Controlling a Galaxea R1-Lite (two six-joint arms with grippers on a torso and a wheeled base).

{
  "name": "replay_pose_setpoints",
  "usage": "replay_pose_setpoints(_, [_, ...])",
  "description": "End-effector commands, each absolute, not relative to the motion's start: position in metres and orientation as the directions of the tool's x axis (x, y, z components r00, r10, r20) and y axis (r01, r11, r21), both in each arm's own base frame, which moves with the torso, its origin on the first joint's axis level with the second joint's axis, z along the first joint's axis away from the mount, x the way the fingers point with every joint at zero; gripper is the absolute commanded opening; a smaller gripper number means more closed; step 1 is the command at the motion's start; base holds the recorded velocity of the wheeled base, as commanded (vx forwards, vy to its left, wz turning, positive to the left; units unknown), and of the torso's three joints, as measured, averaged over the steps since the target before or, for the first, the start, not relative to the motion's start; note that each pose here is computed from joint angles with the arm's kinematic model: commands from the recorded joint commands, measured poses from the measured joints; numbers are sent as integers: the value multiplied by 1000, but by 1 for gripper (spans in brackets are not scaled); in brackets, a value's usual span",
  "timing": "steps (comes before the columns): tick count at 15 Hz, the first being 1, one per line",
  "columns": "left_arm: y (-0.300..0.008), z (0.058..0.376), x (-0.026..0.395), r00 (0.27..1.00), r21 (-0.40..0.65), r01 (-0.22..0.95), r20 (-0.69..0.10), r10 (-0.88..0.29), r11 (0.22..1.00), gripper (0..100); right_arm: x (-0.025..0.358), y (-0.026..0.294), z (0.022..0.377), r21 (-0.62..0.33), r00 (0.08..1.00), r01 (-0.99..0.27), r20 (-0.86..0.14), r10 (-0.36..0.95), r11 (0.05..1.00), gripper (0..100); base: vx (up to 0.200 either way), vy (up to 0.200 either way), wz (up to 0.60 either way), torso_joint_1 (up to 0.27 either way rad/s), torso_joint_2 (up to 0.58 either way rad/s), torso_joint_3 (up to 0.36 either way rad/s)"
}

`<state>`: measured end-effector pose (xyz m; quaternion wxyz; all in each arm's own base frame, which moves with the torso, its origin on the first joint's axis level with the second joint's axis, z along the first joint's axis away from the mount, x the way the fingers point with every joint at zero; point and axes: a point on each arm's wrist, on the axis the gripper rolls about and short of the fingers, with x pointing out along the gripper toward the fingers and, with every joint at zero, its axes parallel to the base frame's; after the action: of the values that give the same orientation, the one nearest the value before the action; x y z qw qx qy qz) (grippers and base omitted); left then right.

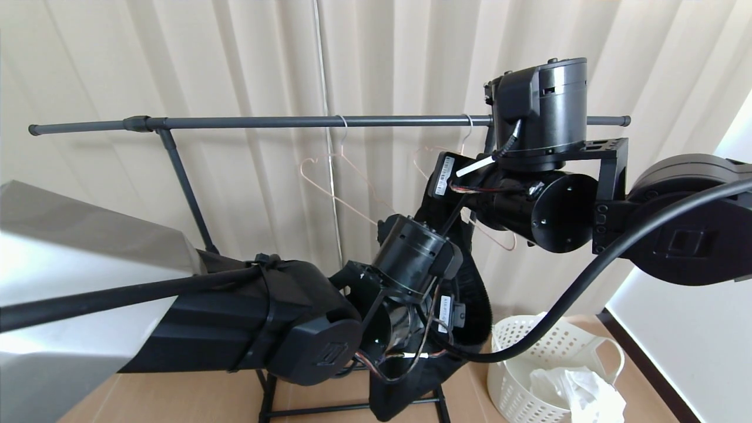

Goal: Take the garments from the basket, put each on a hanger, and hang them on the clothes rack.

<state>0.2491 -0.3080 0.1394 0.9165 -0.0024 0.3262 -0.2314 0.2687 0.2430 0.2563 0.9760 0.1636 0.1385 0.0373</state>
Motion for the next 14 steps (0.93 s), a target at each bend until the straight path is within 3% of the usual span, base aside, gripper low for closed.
replay_pose_setpoints(1, [-308,141,249,682,-158,423,-593,-428,892,100,268,242,257,330,959,-27,-257,118,943,0,0,0,0,0,0,0])
replay_pose_setpoints(14, [-306,131,254,691,-157,413,-587,-421,897,100,246,248,267,343,962,-61,-231,147,937,0,0,0,0,0,0,0])
